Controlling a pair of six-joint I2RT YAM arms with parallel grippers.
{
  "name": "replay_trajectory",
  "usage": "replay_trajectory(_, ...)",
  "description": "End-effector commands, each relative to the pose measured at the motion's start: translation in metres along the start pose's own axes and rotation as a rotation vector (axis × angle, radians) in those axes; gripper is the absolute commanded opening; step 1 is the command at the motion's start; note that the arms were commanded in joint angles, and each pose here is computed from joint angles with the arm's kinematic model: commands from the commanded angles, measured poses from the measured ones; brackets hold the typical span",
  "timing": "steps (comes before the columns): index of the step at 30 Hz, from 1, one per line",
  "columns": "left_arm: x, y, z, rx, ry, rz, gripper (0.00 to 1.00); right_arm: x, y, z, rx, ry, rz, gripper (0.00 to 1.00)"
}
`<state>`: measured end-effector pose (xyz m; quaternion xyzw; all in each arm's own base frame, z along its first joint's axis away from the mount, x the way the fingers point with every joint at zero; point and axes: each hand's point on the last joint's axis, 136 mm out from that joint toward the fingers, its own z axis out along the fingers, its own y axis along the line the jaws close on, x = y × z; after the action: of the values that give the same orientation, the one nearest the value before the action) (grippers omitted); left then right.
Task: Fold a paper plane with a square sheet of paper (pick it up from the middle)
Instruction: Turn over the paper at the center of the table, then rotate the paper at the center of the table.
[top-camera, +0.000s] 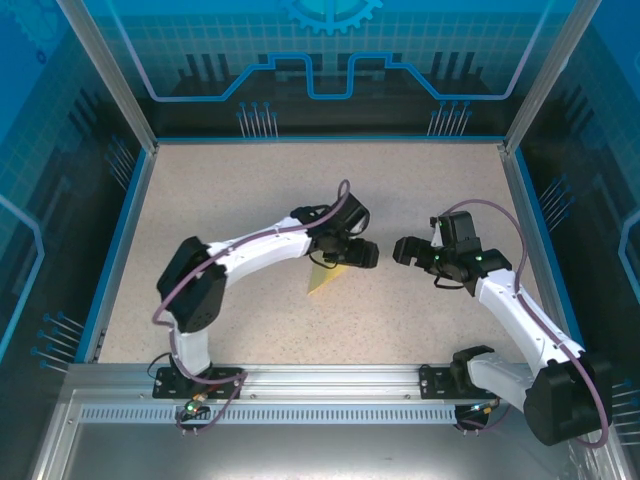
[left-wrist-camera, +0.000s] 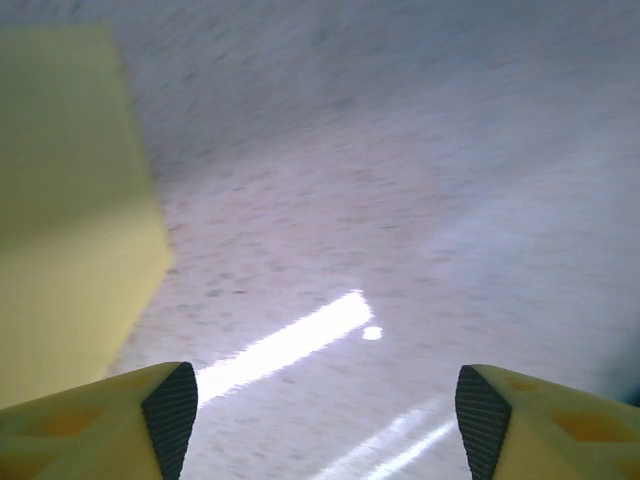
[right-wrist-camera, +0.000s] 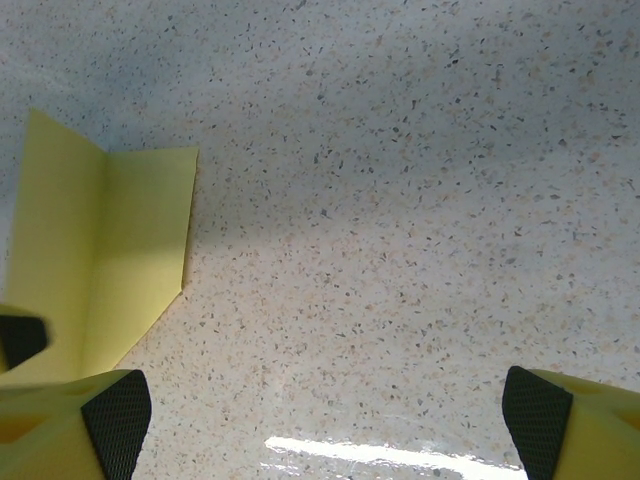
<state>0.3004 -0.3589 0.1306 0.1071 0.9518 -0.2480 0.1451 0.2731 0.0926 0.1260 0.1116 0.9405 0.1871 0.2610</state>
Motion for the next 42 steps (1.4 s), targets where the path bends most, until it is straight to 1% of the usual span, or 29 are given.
replay_trajectory(1,-0.012,-0.024,-0.042,0.160,-0.062,-0.027,0.76,0.000,0.003,0.002,-0.031,0.014,0.024,0.95)
replay_trajectory(3,-0.021,-0.006,-0.057,0.133,-0.124,-0.100,0.79,-0.001,0.014,0.003,-0.091,0.026,-0.003,0.93)
replay_trajectory(4,-0.025,0.010,-0.065,0.092,-0.169,-0.138,0.83,0.000,0.022,0.004,-0.115,0.039,-0.025,0.92)
replay_trajectory(6,-0.030,0.046,-0.078,-0.010,-0.252,-0.216,0.91,0.001,0.032,0.005,-0.117,0.062,-0.074,0.91)
replay_trajectory(8,-0.026,0.088,-0.086,-0.106,-0.293,-0.317,0.96,0.005,0.048,0.010,-0.120,0.093,-0.142,0.91)
replay_trajectory(11,-0.014,0.134,-0.092,-0.177,-0.301,-0.440,0.98,0.012,0.079,0.022,-0.130,0.135,-0.221,0.90)
replay_trajectory(14,0.002,0.166,-0.094,-0.234,-0.291,-0.519,0.99,0.030,0.117,0.045,-0.154,0.197,-0.270,0.89)
replay_trajectory(18,0.024,0.204,-0.096,-0.306,-0.281,-0.661,0.99,0.054,0.161,0.082,-0.168,0.283,-0.292,0.84)
replay_trajectory(22,0.043,0.233,-0.100,-0.337,-0.294,-0.773,0.99,0.073,0.199,0.114,-0.197,0.343,-0.314,0.82)
replay_trajectory(26,0.055,0.251,-0.106,-0.355,-0.302,-0.830,0.99,0.092,0.217,0.139,-0.186,0.400,-0.351,0.80)
replay_trajectory(30,0.060,0.256,-0.110,-0.345,-0.311,-0.839,0.99,0.106,0.216,0.156,-0.154,0.443,-0.364,0.77)
replay_trajectory(32,0.060,0.255,-0.111,-0.338,-0.308,-0.831,0.99,0.111,0.209,0.159,-0.135,0.457,-0.377,0.77)
replay_trajectory(35,0.060,0.252,-0.109,-0.323,-0.299,-0.815,0.99,0.125,0.197,0.159,-0.132,0.510,-0.428,0.77)
replay_trajectory(39,0.056,0.245,-0.104,-0.271,-0.283,-0.793,0.99,0.150,0.170,0.151,-0.126,0.611,-0.560,0.77)
replay_trajectory(42,0.050,0.237,-0.100,-0.218,-0.279,-0.768,0.98,0.165,0.145,0.138,-0.129,0.666,-0.667,0.77)
